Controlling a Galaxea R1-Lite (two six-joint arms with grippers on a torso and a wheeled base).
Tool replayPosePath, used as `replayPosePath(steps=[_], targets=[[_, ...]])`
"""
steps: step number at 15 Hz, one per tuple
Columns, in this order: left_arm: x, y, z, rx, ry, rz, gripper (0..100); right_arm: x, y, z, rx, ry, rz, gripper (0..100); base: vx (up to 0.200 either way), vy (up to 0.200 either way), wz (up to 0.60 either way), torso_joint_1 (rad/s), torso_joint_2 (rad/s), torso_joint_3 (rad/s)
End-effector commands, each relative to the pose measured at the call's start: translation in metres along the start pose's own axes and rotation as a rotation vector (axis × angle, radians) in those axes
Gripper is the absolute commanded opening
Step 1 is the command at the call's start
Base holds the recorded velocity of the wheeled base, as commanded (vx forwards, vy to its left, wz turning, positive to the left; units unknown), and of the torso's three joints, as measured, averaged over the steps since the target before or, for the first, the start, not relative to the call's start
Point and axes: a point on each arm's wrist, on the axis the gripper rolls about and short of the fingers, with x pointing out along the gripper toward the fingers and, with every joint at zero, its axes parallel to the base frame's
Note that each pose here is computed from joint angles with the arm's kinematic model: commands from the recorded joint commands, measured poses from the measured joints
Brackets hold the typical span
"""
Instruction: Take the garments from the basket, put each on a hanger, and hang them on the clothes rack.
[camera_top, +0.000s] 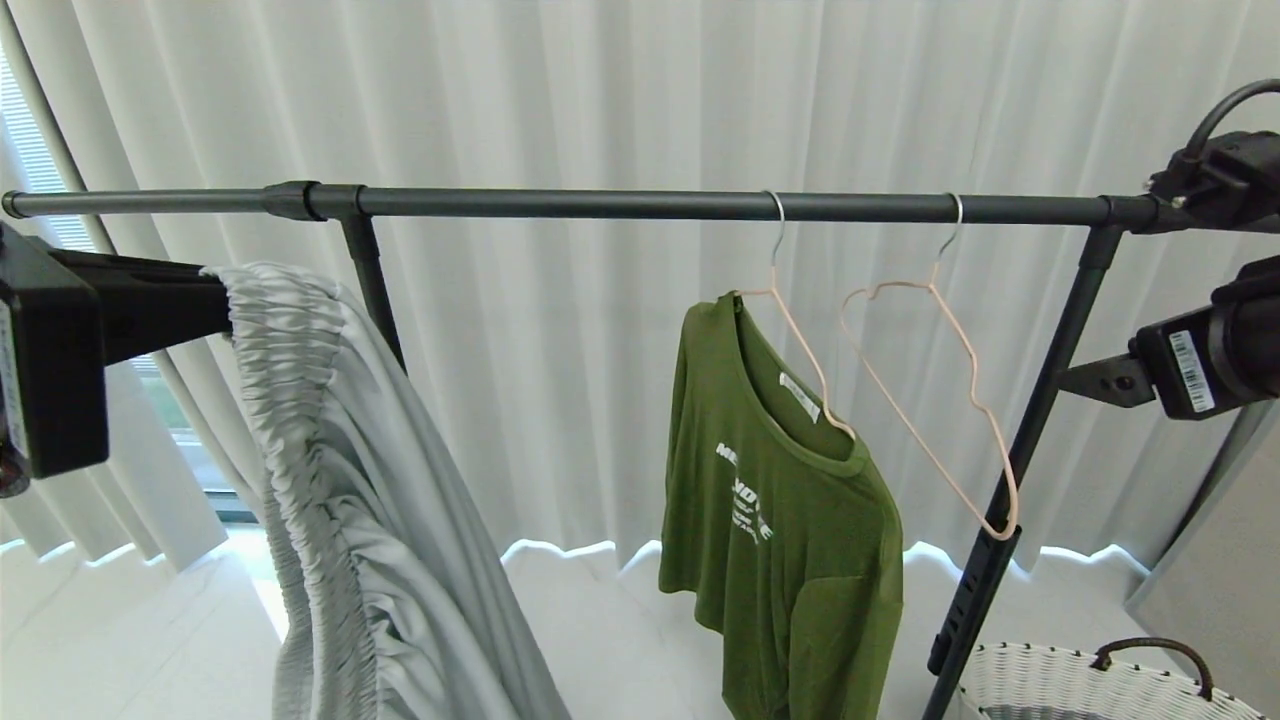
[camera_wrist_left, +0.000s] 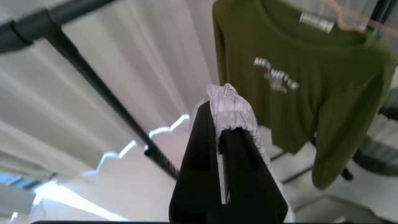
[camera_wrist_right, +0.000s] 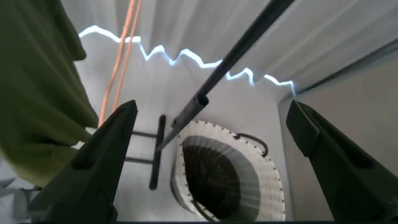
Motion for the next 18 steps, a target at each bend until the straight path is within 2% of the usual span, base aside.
replayPosePath(steps=[1,4,6,7,9,12,16,18], targets=[[0.003,-0.002,-0.006,0.004,0.006,0.001,0,0.018,0.01,0.003,-0.002,0.016,0.022,100,0.0,0.0,0.0,0.0,0.0,0.0],[0.003,-0.002,-0.007,0.016,0.001,0.002,0,0.054,0.029,0.016,0.04,-0.005,0.032,100,0.0,0.0,0.0,0.0,0.0,0.0],[0.0,-0.001,-0.008,0.018,-0.005,0.003,0,0.072,0.038,0.022,0.098,0.007,0.033,100,0.0,0.0,0.0,0.0,0.0,0.0],[-0.003,-0.001,-0.008,0.03,-0.012,0.003,0,0.083,0.045,0.027,0.151,0.018,0.031,100,0.0,0.0,0.0,0.0,0.0,0.0],[-0.008,-0.001,-0.014,0.063,-0.01,0.0,0,0.1,0.053,0.03,0.187,0.057,0.024,100,0.0,0.0,0.0,0.0,0.0,0.0],[-0.012,-0.001,-0.018,0.063,-0.012,-0.001,0,0.122,0.063,0.028,0.261,0.139,0.0,100,0.0,0.0,0.0,0.0,0.0,0.0],[-0.014,0.0,-0.018,0.062,-0.016,0.0,0,0.127,0.066,0.032,0.35,0.199,-0.023,100,0.0,0.0,0.0,0.0,0.0,0.0],[-0.013,0.0,-0.018,0.063,-0.015,-0.001,0,0.127,0.066,0.033,0.351,0.201,-0.023,100,0.0,0.0,0.0,0.0,0.0,0.0]])
